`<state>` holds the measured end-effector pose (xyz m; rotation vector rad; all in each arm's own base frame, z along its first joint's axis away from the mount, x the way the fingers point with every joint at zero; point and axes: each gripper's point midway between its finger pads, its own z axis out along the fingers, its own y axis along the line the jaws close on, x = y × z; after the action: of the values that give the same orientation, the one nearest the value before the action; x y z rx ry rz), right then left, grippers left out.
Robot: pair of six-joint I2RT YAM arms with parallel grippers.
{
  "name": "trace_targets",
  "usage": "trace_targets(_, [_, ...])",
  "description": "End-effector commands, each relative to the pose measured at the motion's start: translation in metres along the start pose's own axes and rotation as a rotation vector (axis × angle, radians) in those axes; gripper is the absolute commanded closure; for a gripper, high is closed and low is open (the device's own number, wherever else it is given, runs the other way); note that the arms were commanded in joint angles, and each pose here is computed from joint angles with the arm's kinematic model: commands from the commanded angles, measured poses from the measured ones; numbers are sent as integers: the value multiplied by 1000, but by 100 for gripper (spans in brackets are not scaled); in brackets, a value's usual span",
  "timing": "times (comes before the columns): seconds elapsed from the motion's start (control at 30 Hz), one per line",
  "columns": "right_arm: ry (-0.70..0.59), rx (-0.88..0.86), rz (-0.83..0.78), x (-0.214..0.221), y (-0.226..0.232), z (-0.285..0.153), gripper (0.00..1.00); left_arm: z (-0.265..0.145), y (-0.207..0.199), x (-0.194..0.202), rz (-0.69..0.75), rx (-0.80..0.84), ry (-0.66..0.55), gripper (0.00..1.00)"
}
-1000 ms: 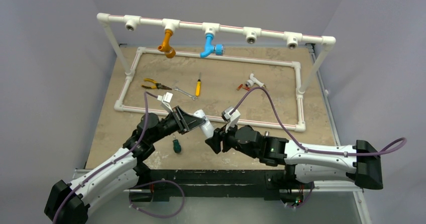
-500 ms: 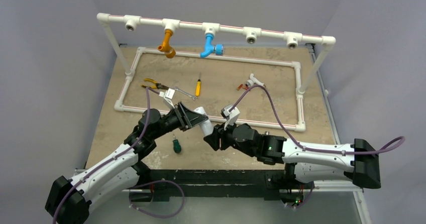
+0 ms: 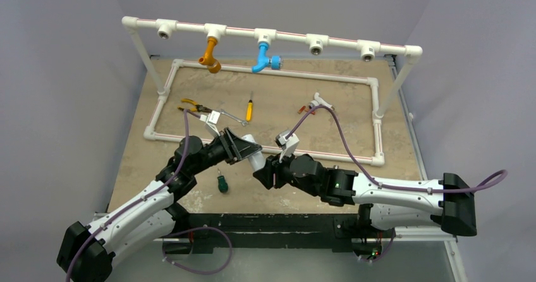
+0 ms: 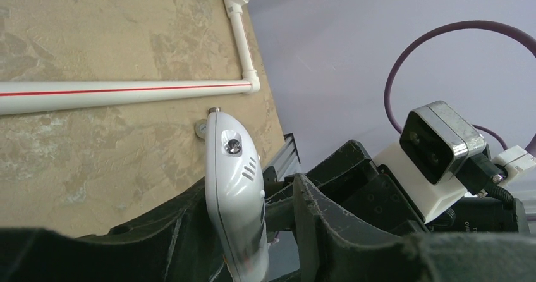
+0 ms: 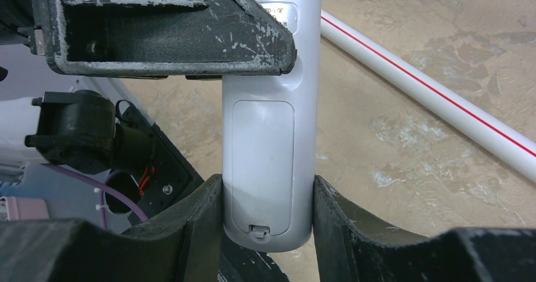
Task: Load the batteries into the remote control
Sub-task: Remove the battery cover from the remote control.
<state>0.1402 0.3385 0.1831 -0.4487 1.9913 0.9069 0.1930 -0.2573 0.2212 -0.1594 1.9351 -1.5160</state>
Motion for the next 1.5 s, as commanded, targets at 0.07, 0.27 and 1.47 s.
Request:
trace_targets(0.07, [-60,-40,54,-16,10,-4,100,1,-15,-12,1,36,-52,62])
trace_targets(0.27, [-51,-34,45,-13,9,-3,100,2,-12,-12,-7,25,-55,77])
trace_targets(1.47, [-202,-215,-415,-36,1,-70,43,-17,-8,-3,121,81,-62,100])
